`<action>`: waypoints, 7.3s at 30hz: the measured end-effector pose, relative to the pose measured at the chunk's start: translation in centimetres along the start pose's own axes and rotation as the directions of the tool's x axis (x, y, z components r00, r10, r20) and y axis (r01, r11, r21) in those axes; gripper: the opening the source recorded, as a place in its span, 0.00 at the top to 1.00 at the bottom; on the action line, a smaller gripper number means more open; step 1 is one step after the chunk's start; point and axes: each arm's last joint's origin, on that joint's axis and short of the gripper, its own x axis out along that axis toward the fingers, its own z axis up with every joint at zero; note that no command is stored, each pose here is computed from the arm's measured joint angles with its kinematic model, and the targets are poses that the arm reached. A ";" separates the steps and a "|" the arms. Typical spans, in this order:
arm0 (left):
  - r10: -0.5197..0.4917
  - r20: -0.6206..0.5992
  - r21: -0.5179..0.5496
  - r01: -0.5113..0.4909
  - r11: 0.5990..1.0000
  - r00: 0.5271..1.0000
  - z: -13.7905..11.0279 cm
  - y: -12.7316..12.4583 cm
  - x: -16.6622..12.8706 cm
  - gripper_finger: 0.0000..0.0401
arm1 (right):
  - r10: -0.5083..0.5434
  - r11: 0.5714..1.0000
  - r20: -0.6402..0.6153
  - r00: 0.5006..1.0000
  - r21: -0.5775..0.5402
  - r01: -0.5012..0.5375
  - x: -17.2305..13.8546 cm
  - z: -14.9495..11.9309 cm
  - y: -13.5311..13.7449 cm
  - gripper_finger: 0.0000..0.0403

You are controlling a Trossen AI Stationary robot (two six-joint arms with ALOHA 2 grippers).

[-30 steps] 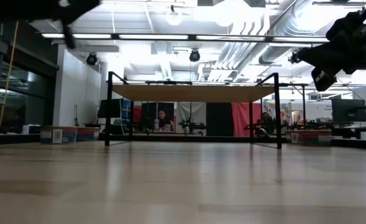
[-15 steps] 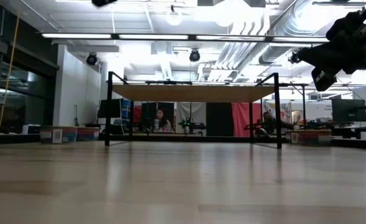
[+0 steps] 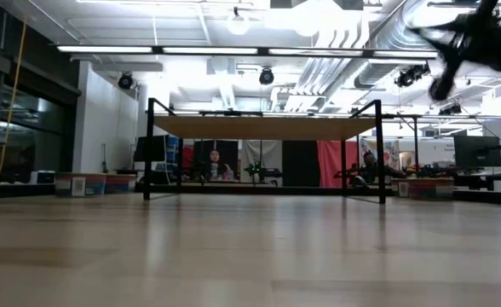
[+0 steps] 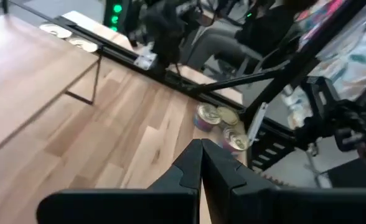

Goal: Stack canned seafood by type on shelf
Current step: Put the blue tuna can on the shelf

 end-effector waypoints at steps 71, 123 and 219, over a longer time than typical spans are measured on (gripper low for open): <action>0.022 -0.571 0.317 0.196 0.928 0.821 -14.8 3.6 11.5 1.00 | -0.550 0.820 -0.816 0.177 -0.568 -0.070 16.8 -13.5 6.7 1.00; 0.136 -0.364 0.546 0.092 0.833 0.921 -19.5 7.6 12.2 1.00 | -0.747 0.632 -0.644 0.166 -0.765 -0.122 20.5 -23.1 -4.9 1.00; -0.043 0.370 0.113 0.001 0.994 0.928 -8.0 1.6 -6.2 1.00 | -0.765 0.441 -0.642 -0.047 -0.470 -0.765 32.9 -19.1 4.1 0.58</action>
